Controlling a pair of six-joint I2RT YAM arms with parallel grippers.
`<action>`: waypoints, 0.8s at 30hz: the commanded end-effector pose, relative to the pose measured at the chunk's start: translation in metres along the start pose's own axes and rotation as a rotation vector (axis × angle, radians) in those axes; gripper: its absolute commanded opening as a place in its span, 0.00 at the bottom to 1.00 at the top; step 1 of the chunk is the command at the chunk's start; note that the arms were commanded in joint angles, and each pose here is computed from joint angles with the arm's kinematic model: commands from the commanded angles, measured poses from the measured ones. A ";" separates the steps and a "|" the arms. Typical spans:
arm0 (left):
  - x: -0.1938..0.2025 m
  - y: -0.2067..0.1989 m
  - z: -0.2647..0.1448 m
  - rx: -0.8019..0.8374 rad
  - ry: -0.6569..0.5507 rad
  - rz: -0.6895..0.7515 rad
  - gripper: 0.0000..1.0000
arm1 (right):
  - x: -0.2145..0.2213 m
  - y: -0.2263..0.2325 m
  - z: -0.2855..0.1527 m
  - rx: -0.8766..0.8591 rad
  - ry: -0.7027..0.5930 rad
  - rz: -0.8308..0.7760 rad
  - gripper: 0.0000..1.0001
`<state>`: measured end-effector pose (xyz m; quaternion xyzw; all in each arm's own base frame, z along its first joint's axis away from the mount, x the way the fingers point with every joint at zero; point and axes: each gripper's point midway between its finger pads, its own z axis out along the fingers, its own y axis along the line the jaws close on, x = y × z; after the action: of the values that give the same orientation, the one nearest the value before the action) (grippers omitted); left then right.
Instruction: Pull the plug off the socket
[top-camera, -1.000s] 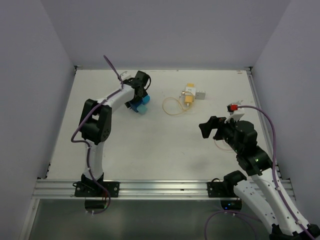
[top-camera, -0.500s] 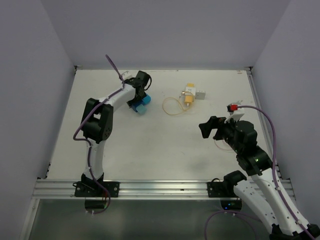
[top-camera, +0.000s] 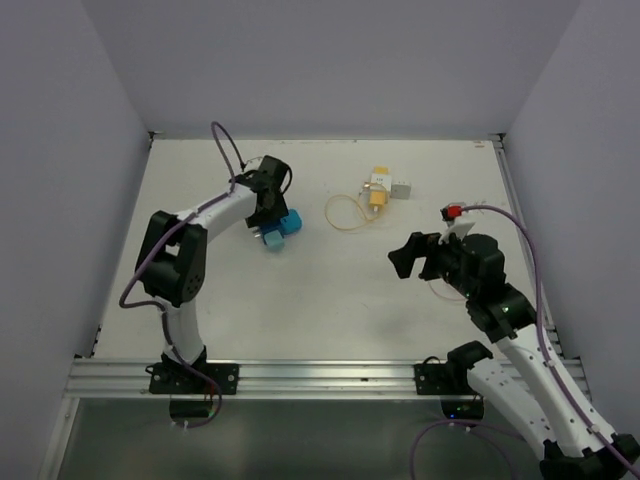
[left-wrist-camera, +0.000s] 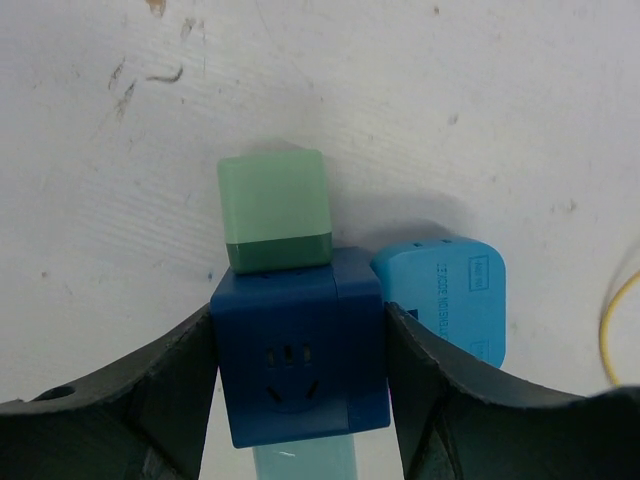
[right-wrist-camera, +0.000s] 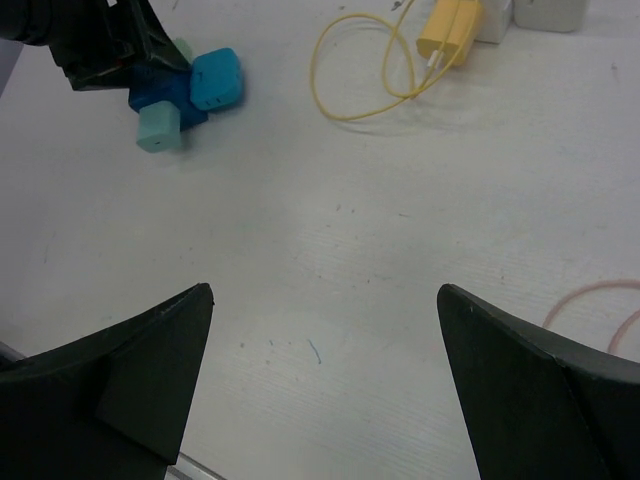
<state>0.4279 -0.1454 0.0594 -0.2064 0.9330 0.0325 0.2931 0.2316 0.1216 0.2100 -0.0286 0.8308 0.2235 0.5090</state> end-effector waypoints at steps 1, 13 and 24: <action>-0.010 -0.014 -0.039 0.194 -0.044 0.076 0.16 | -0.008 0.029 0.004 -0.145 0.013 -0.004 0.99; 0.013 -0.010 -0.113 0.504 -0.068 0.286 0.07 | 0.030 0.091 0.046 -0.422 0.270 0.289 0.99; 0.016 -0.001 -0.142 0.648 -0.231 0.419 0.01 | 0.038 0.149 0.100 -0.459 0.309 0.419 0.99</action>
<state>0.3245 -0.1648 0.1295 0.0527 0.9198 -0.1518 0.3579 0.2367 0.2751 0.1599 -0.0157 0.8444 0.4617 0.2715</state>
